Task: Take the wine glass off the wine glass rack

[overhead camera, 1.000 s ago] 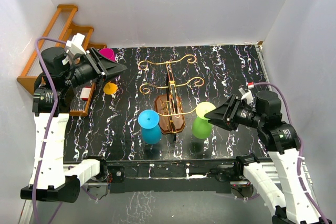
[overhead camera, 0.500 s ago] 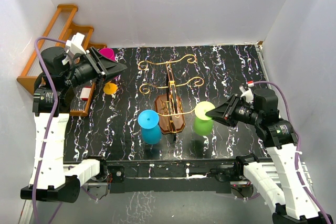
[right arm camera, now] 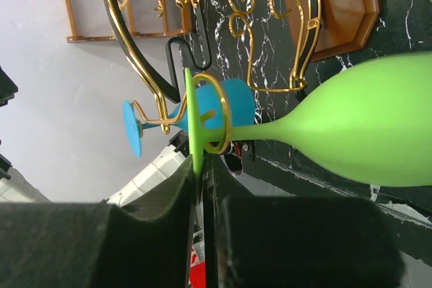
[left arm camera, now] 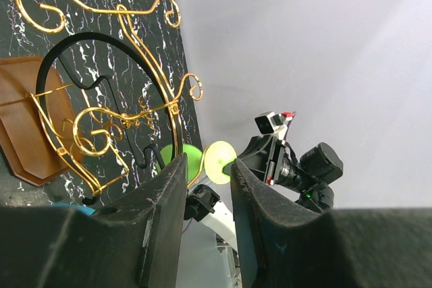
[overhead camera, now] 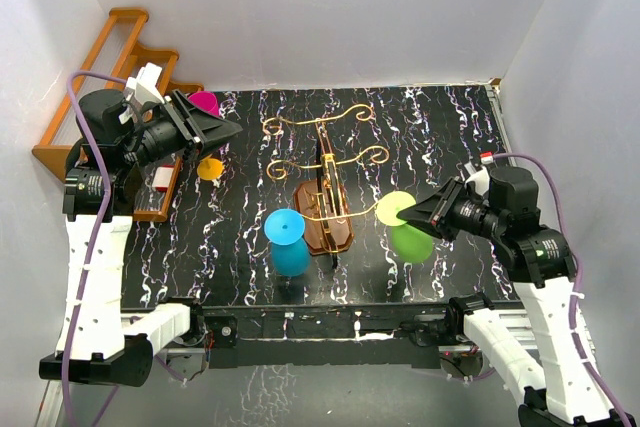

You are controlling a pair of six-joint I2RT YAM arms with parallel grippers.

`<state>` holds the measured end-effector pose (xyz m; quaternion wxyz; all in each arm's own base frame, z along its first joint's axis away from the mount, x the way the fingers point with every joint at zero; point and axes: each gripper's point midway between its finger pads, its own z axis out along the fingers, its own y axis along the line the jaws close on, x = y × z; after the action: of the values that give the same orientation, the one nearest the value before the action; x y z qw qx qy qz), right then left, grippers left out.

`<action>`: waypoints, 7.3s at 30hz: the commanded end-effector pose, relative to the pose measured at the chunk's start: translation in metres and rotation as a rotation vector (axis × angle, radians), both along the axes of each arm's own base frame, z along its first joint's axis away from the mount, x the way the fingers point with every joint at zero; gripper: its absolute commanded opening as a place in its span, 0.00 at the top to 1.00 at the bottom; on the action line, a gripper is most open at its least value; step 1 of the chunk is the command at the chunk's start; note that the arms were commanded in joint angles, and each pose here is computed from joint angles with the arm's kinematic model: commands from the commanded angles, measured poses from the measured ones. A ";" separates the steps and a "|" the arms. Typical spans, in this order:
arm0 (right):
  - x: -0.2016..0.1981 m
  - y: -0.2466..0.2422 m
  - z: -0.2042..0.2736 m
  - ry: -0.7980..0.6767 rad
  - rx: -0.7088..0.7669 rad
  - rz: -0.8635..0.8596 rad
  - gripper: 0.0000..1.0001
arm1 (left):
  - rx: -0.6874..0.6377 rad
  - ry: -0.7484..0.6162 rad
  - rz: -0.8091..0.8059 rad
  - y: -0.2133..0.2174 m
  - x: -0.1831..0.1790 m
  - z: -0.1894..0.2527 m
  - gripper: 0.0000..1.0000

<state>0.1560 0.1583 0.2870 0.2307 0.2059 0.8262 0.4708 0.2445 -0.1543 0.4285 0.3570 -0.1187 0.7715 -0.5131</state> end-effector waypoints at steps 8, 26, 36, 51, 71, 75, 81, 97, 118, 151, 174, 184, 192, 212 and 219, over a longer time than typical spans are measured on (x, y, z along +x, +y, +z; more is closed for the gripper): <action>-0.002 -0.012 0.020 -0.076 -0.041 -0.074 0.92 | -0.009 -0.028 -0.006 0.000 -0.011 0.005 0.70; 0.022 -0.015 0.042 -0.190 0.051 -0.179 0.92 | -0.017 -0.032 -0.008 0.000 -0.017 0.007 0.70; 0.031 -0.001 0.048 -0.213 0.103 -0.099 0.92 | -0.016 -0.025 -0.003 0.001 -0.016 0.005 0.70; -0.015 0.029 0.049 -0.136 0.140 0.297 0.92 | -0.021 -0.021 0.000 0.000 -0.007 0.002 0.70; -0.064 -0.012 0.058 -0.186 -0.092 0.110 0.92 | 0.020 -0.006 0.004 0.001 0.028 0.016 0.69; -0.050 -0.026 0.103 -0.333 -0.166 0.011 0.92 | 0.012 -0.009 0.003 0.001 0.033 0.020 0.68; -0.008 -0.059 0.159 -0.583 -0.374 -0.143 0.92 | 0.010 -0.012 -0.001 0.000 0.034 0.020 0.68; 0.087 -0.009 0.265 -1.676 -0.755 0.230 0.92 | 0.004 0.051 -0.022 -0.002 0.015 0.026 0.67; 0.107 0.030 0.123 -2.110 -1.879 1.110 0.92 | -0.131 0.060 -0.122 -0.015 -0.004 0.057 0.65; 0.072 0.126 0.110 -2.448 -1.920 1.219 0.92 | -0.109 0.306 -0.254 -0.022 -0.030 0.020 0.47; 0.069 0.148 0.129 -2.499 -1.952 1.141 0.87 | 0.110 0.361 -0.169 -0.002 -0.025 -0.025 1.00; 0.073 0.119 0.118 -2.326 -1.972 1.083 0.64 | 0.171 0.172 0.062 0.020 -0.014 0.018 1.00; 0.083 0.102 0.156 -2.117 -1.799 0.580 0.55 | 0.352 0.117 0.401 0.076 -0.008 0.016 1.00; 0.098 0.131 0.223 -1.176 -0.899 0.147 0.59 | 0.928 0.546 0.772 0.189 0.005 -0.167 1.00; 0.068 0.165 0.187 -1.063 -0.696 0.340 0.60 | 1.019 0.547 0.849 0.210 0.028 -0.192 1.00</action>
<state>0.2522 0.3085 0.4953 0.6470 -0.2812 0.6921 0.1528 0.2500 0.0348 0.2305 0.2807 -0.3349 0.8932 0.1063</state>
